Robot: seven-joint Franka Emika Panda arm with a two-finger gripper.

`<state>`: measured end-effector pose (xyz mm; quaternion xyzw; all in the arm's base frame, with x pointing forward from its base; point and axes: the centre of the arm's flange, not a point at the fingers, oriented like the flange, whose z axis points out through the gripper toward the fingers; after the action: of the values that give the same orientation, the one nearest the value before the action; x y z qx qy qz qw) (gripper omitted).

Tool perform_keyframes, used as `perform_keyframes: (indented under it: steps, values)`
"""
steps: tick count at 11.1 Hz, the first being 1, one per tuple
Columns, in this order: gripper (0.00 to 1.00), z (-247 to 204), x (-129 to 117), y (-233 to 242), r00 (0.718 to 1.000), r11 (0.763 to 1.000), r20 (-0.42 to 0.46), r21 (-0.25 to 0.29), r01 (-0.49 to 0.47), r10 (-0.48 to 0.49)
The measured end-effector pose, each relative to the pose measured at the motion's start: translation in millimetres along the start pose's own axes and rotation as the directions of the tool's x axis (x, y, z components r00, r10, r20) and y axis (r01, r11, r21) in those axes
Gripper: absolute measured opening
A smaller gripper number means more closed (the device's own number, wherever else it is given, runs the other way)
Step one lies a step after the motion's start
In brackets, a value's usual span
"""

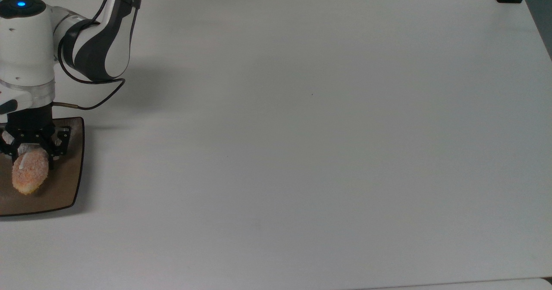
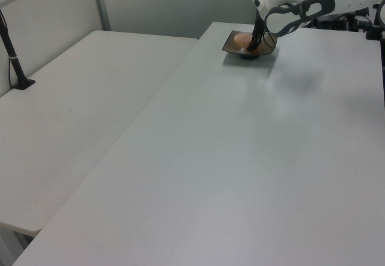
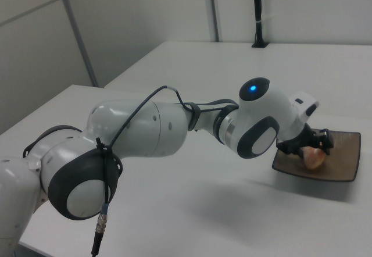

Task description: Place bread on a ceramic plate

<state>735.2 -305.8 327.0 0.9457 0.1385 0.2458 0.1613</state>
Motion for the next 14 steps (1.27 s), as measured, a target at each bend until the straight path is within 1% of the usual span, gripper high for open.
perform_keyframes:
  steps: [1, 2, 3, 5, 7, 8, 9, 10, 12, 13, 14]
  values:
    - [0.81, 0, 0, 0, 1.0, 1.0, 0.001, 0.001, 0.0, 0.0]
    - [0.96, 0, 0, -1, 1.0, 1.0, 0.0, 0.001, 0.0, 0.0]
    - [1.0, 0, 0, -1, 1.0, 1.0, 0.0, 0.002, 0.001, -0.001]
    - [1.0, -13, 7, 4, 1.0, 1.0, -0.016, -0.009, -0.001, 0.001]
    - [1.0, -51, 25, 5, 0.999, 1.0, -0.053, -0.017, -0.016, 0.015]
    - [1.0, -76, 36, 1, 0.996, 0.999, -0.071, -0.013, -0.048, 0.047]
    - [1.0, -102, 44, -6, 0.993, 0.996, -0.072, 0.007, -0.093, 0.093]
    - [1.0, -129, 51, -10, 0.989, 0.99, -0.049, 0.037, -0.136, 0.138]
    - [1.0, -190, 63, -17, 0.979, 0.973, 0.033, 0.105, -0.205, 0.203]
    - [1.0, -223, 71, -27, 0.968, 0.959, 0.084, 0.141, -0.245, 0.235]
    - [1.0, -256, 78, -41, 0.95, 0.938, 0.142, 0.172, -0.3, 0.277]
